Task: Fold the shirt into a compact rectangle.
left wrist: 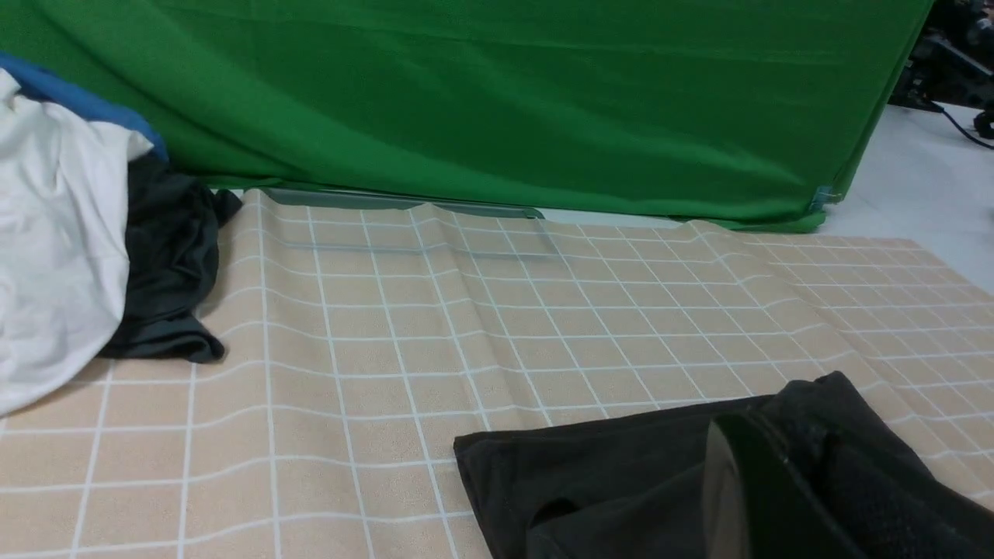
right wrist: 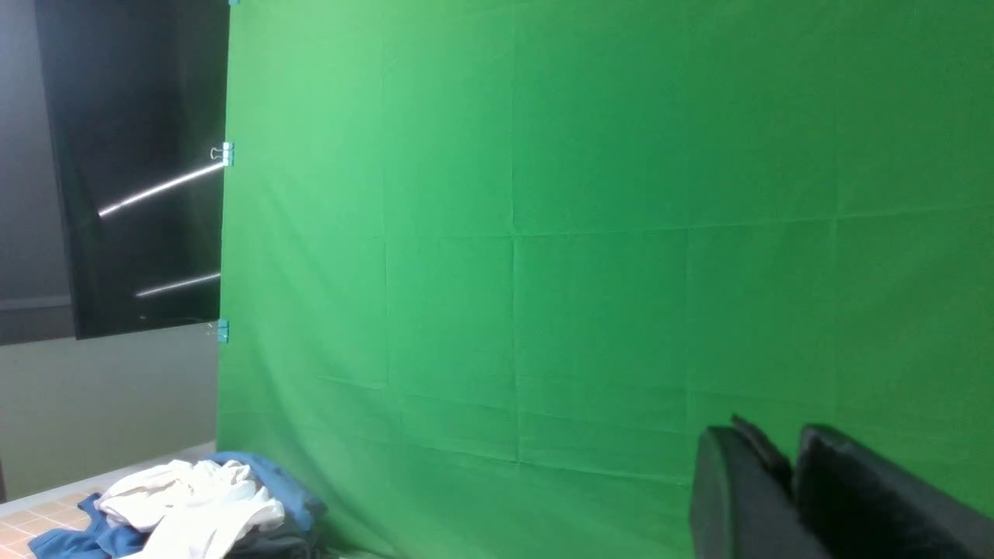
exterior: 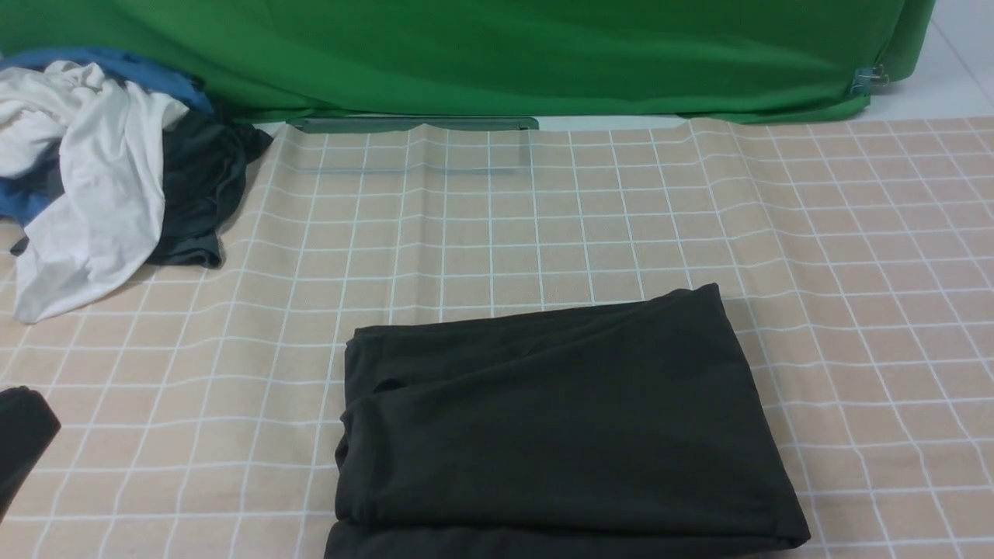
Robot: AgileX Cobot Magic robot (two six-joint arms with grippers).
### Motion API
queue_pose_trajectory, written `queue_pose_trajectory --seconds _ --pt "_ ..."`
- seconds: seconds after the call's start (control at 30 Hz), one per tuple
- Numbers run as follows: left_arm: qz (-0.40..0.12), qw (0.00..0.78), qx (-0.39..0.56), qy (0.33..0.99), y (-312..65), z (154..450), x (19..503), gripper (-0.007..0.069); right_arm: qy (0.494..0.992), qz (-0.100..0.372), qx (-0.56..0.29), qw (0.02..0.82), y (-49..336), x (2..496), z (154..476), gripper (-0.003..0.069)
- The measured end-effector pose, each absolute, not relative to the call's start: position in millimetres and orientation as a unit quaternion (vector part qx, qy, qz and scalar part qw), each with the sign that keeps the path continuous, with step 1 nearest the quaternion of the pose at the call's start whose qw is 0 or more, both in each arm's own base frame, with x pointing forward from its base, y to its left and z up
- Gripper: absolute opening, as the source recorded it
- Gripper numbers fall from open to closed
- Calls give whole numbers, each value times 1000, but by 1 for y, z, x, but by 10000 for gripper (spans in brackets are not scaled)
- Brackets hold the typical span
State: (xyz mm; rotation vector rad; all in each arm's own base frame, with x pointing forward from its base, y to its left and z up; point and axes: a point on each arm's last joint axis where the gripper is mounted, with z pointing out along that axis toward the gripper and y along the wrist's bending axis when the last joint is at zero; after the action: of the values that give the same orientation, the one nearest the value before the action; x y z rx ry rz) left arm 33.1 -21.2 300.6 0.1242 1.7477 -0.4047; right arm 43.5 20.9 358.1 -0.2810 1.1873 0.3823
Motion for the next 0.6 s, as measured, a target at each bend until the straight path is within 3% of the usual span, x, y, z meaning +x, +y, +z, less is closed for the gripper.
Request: queue_pose_trajectory --seconds 0.27,0.43,0.6 --pt "-173 623 58 761 -21 301 33 18 554 178 -131 803 21 44 358 188" --pt "-112 642 99 752 -18 300 36 18 554 178 -131 803 21 44 358 202" --pt "-56 706 68 703 -11 290 41 18 554 178 -131 803 21 44 358 212"
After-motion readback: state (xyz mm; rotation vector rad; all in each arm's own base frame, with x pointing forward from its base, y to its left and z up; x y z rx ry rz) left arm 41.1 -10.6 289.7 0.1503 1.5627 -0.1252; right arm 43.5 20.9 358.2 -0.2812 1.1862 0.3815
